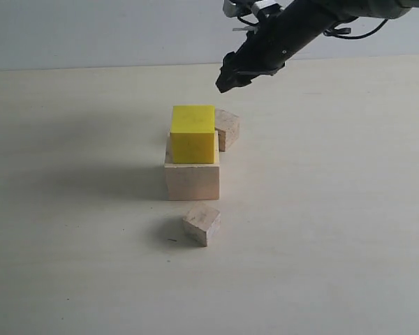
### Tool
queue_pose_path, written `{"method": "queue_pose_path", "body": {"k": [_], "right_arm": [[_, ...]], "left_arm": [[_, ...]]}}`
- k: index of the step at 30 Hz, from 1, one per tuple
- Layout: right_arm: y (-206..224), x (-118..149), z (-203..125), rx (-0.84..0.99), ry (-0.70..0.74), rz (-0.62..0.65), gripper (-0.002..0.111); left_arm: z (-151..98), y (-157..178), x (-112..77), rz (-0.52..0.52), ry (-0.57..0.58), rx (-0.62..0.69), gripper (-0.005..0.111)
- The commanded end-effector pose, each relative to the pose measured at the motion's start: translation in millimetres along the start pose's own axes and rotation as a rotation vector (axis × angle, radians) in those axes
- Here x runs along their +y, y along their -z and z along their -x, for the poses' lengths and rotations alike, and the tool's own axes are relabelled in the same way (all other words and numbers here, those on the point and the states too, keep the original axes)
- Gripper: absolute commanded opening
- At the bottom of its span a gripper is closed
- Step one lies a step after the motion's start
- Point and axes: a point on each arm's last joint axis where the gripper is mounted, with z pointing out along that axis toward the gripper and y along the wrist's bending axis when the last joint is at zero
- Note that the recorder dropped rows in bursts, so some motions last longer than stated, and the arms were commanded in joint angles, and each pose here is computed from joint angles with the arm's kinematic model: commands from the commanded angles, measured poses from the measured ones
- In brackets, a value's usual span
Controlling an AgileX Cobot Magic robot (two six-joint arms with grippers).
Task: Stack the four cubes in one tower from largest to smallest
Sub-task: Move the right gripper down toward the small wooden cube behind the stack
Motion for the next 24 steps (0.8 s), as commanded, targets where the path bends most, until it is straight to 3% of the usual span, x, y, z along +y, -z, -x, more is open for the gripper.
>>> {"method": "queue_pose_path", "body": {"k": [1, 4, 9, 24], "right_arm": [[-11, 1, -3, -0.016, 0.022, 0.073, 0.068], [-15, 2, -5, -0.014, 0.057, 0.088, 0.068], [-18, 3, -7, -0.013, 0.035, 0.115, 0.078], [-38, 6, -25, 0.062, 0.046, 0.214, 0.078]], "left_arm": [[-1, 0, -0.4, -0.007, 0.001, -0.012, 0.0], [-1, 0, -0.4, -0.007, 0.001, -0.012, 0.0], [-1, 0, -0.4, -0.007, 0.001, -0.012, 0.0], [-1, 0, -0.4, -0.007, 0.001, -0.012, 0.0]]}}
